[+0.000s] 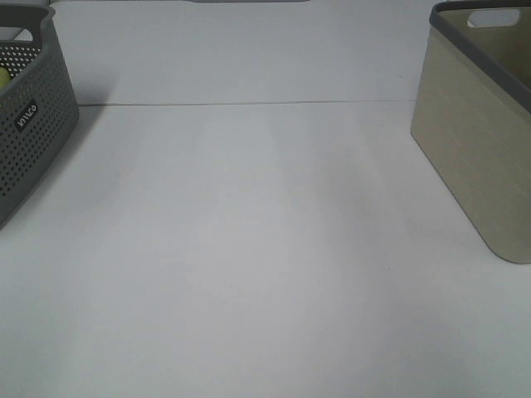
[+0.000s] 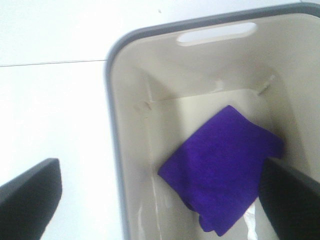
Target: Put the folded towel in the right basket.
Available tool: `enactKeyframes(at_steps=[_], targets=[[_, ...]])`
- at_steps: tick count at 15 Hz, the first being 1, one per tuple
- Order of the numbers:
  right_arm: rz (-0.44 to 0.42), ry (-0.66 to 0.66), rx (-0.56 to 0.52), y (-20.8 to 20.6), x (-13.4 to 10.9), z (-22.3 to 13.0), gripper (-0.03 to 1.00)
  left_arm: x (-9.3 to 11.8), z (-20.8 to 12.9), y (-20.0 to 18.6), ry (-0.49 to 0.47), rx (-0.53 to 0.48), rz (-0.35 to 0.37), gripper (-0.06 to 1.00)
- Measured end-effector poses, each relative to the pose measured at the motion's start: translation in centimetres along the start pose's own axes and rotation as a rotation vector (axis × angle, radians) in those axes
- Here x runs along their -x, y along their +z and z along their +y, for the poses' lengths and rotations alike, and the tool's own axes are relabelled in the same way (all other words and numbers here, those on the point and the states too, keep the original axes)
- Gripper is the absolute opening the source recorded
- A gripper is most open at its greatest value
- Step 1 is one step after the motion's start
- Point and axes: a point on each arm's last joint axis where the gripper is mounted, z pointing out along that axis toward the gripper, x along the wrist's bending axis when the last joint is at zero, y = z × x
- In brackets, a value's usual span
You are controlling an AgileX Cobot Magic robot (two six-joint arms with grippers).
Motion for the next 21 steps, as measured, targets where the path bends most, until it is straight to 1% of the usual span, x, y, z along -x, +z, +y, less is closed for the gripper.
enactKeyframes(at_steps=[1,3,4,5,7,8,10,11,12,14,16,17,20,21], targets=[[0.03,-0.028,0.056,-2.9,-2.2,0.1,0.97,0.0,0.0,0.0,0.0,0.0,0.0,0.99],[0.065,-0.007,0.108,-7.7,-2.5,-1.1,0.97,0.0,0.0,0.0,0.0,0.0,0.0,0.99],[0.069,-0.006,0.125,-9.2,-2.5,-1.7,0.97,0.0,0.0,0.0,0.0,0.0,0.0,0.99],[0.076,-0.004,0.133,-11.5,-2.4,-3.4,0.97,0.0,0.0,0.0,0.0,0.0,0.0,0.99],[0.079,-0.004,0.11,-15.5,-2.1,-8.8,0.96,0.0,0.0,0.0,0.0,0.0,0.0,0.99],[0.08,-0.005,0.121,-17.7,-1.9,-11.9,0.96,0.0,0.0,0.0,0.0,0.0,0.0,0.99],[0.079,-0.009,0.134,-20.5,-1.6,-18.6,0.96,0.0,0.0,0.0,0.0,0.0,0.0,0.99],[0.077,-0.011,0.207,-22.9,-1.3,-23.9,0.96,0.0,0.0,0.0,0.0,0.0,0.0,0.99],[0.064,-0.015,0.275,-24.2,-1.0,-27.3,0.96,0.0,0.0,0.0,0.0,0.0,0.0,0.99],[0.029,-0.025,0.368,-24.2,-0.4,-32.4,0.96,0.0,0.0,0.0,0.0,0.0,0.0,0.99],[0.031,-0.025,0.44,-23.2,-0.3,-36.4,0.96,0.0,0.0,0.0,0.0,0.0,0.0,0.99],[0.031,-0.024,0.451,-22.7,-0.3,-37.3,0.96,0.0,0.0,0.0,0.0,0.0,0.0,0.99],[0.031,-0.026,0.489,-19.8,-0.2,-40.6,0.96,0.0,0.0,0.0,0.0,0.0,0.0,0.99],[0.031,-0.026,0.475,-18.4,-0.2,-41.5,0.96,0.0,0.0,0.0,0.0,0.0,0.0,0.99]])
